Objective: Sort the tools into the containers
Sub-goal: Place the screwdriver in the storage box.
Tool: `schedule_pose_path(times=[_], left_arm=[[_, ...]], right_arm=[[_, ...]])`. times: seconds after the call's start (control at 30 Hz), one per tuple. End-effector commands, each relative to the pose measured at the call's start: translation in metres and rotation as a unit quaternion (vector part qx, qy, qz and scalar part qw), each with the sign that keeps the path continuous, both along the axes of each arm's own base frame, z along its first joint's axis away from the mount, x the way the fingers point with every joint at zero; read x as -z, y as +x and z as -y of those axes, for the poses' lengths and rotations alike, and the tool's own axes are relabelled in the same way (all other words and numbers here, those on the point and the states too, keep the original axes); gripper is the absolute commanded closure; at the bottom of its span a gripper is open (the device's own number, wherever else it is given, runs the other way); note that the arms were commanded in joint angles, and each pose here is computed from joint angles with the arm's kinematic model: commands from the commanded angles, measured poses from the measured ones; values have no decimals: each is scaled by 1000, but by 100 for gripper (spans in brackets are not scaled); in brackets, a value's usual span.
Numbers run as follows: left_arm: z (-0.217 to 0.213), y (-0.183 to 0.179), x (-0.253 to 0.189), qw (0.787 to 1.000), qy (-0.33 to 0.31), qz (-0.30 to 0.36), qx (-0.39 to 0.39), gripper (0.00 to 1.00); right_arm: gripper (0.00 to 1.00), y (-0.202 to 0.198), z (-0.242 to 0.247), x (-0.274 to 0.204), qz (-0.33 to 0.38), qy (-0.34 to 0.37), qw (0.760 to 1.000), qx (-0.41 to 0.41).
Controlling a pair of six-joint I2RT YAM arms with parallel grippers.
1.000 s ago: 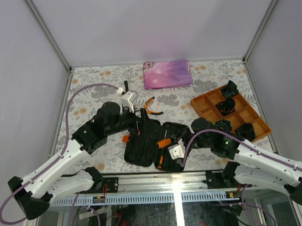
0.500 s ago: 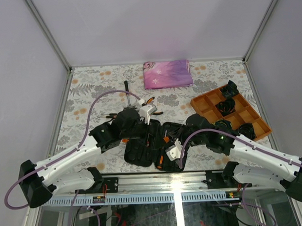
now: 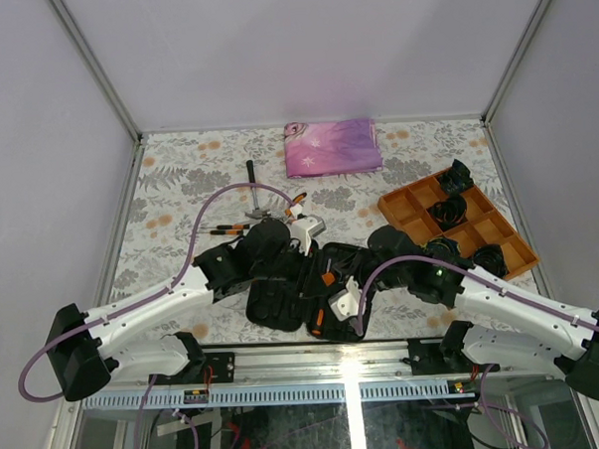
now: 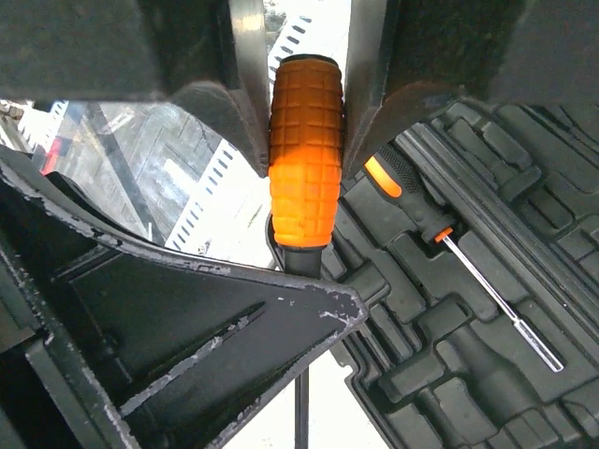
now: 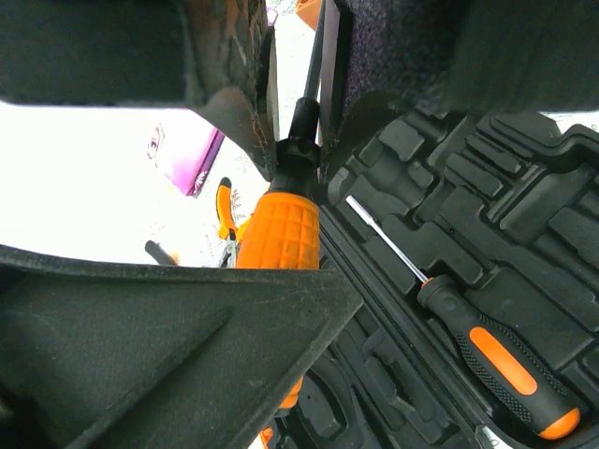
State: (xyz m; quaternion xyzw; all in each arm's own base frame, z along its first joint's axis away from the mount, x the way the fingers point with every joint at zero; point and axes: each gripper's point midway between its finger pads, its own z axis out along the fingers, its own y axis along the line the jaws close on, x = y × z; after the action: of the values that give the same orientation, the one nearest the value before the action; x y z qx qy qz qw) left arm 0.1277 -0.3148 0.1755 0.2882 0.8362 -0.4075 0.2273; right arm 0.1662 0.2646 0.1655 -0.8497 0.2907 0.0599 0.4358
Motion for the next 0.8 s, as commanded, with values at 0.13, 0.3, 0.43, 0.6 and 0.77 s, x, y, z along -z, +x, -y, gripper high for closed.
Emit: schedule_pose_path(times=[0.13,0.3,0.43,0.6,0.77], left_arm=[[-7,22,-7,997,6,46,-57,100],[-18,35,-9,992,23,70,-98,100],[-25,44,-17,988,14,87,-131,100],[-23,47,-26,985,-2,95,-141,100],[-21,51,-28,984,-9,99,-147,100]], right_arm=[[50,-1,-8,-51,25,82,996,2],[36,-15,-5,-88,7,143,990,3],[36,-19,-3,-121,-68,229,969,65],[30,-12,0,-140,-207,368,889,178],[28,5,17,-146,-308,483,771,279]])
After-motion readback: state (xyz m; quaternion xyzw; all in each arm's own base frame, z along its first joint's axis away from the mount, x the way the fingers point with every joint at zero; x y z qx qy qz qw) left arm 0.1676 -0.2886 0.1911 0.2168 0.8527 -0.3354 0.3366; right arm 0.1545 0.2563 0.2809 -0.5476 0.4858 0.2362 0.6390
